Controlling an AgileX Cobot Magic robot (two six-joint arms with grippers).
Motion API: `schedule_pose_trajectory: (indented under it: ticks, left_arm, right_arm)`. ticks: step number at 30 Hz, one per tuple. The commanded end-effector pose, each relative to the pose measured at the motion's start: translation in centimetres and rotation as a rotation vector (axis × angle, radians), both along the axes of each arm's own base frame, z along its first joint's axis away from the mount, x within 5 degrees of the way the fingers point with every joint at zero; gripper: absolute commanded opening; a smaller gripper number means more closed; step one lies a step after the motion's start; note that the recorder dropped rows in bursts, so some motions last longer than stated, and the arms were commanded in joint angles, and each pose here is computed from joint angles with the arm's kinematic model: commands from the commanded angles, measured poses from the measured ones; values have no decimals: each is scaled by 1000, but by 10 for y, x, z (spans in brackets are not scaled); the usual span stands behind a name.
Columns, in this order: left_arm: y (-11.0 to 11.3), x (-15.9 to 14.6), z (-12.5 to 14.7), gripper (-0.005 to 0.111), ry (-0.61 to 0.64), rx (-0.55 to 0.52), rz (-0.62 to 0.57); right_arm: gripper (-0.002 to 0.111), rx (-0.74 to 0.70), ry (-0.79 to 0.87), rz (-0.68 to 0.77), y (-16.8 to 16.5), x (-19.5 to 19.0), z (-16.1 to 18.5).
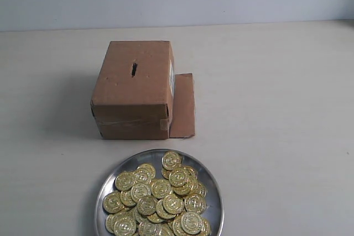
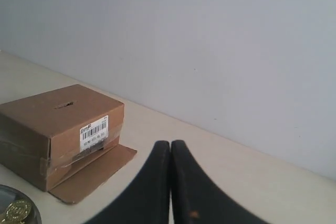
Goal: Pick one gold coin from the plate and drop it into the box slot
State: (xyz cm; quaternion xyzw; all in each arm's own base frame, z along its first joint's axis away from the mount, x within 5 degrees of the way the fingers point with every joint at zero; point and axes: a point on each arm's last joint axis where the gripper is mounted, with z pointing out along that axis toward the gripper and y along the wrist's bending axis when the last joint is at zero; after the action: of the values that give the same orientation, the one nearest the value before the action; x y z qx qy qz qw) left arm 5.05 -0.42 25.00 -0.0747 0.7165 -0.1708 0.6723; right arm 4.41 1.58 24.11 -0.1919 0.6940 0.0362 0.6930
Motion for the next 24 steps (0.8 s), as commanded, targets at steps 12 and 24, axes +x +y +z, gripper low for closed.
schedule_pose_trajectory:
  ticks: [12,24]
  left_arm:
    - [-7,0,-37,0,112,-191,-63]
    - [-8,3,-60,0,167,-182,-69]
  right_arm:
    - [0,-29,131,-6,2,8,-51]
    - [0,-143,112,-130,-6,10,-52]
